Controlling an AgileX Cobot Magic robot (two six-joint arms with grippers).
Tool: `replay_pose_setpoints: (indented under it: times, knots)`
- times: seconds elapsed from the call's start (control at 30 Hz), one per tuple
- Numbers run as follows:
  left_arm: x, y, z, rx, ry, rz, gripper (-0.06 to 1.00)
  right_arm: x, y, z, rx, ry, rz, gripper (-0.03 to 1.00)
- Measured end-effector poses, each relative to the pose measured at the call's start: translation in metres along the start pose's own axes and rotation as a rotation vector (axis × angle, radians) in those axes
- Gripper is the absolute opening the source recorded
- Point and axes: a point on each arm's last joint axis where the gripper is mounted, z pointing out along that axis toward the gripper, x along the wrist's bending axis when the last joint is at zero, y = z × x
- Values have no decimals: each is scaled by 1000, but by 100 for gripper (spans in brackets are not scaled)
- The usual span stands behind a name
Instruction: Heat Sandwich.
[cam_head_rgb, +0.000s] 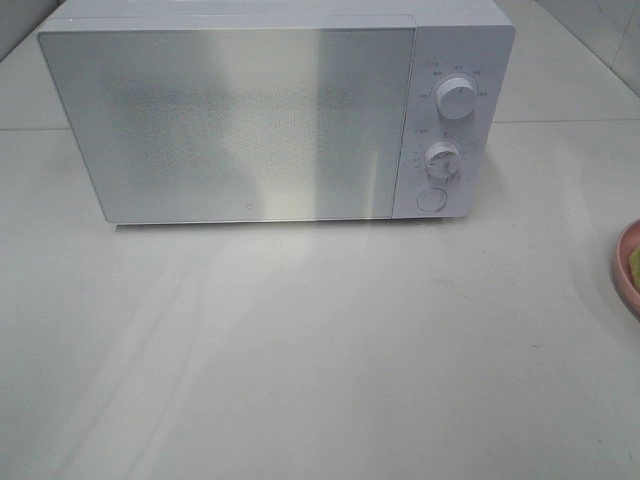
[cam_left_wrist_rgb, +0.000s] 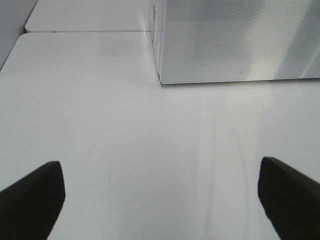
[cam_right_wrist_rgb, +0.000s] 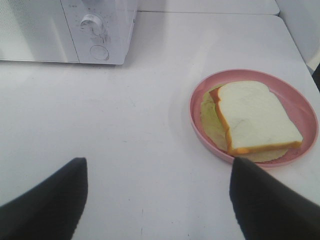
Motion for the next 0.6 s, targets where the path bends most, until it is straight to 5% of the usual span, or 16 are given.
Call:
replay_pose_setpoints:
  times: [0.6]
  knots:
    - [0,0,0,0,1,1,99,0,0,0,0,0,0,76]
